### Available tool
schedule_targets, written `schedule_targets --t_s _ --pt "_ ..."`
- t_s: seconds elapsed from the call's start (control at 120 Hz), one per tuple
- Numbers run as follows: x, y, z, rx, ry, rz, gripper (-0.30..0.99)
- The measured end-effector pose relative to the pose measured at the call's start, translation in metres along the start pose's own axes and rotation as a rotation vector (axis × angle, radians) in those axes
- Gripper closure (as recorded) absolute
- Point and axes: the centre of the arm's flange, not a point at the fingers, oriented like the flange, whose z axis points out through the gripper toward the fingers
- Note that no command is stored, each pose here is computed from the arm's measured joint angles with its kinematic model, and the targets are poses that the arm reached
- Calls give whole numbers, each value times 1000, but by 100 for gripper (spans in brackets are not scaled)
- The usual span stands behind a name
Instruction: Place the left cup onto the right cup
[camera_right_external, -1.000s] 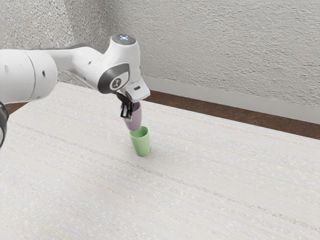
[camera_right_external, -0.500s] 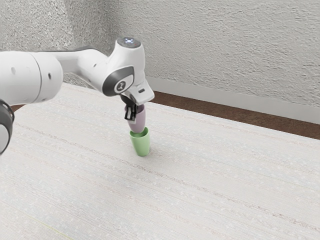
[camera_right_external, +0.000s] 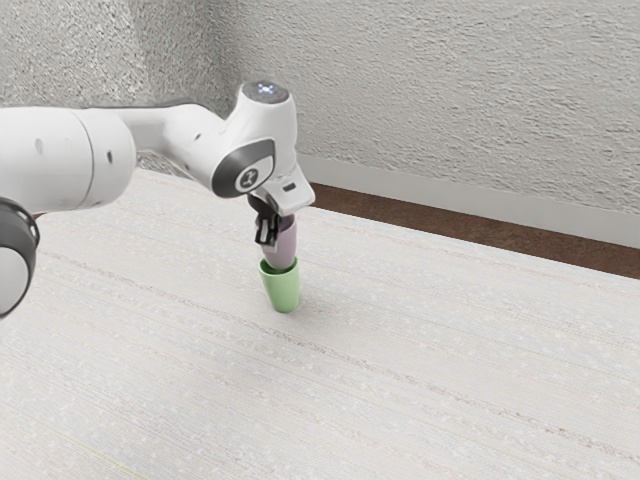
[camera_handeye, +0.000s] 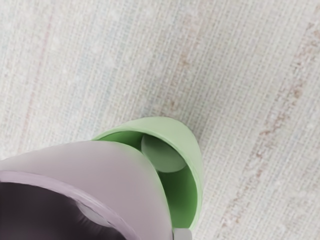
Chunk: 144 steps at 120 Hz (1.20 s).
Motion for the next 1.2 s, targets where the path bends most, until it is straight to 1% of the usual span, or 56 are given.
schedule_targets --t_s 0.408,0.825,0.85,0.983,1.033,1.108,1.2 --pt "5 -1 16 -9 -7 2 78" --pt "6 1 41 -47 -13 -14 78" --pt "6 1 42 -49 -12 -15 75" --pt "6 1 41 -55 -9 -16 45" --pt "6 2 41 -56 -8 -15 36" --pt "5 1 39 -56 -7 -16 25" --pt "5 1 37 -57 -6 -16 16"
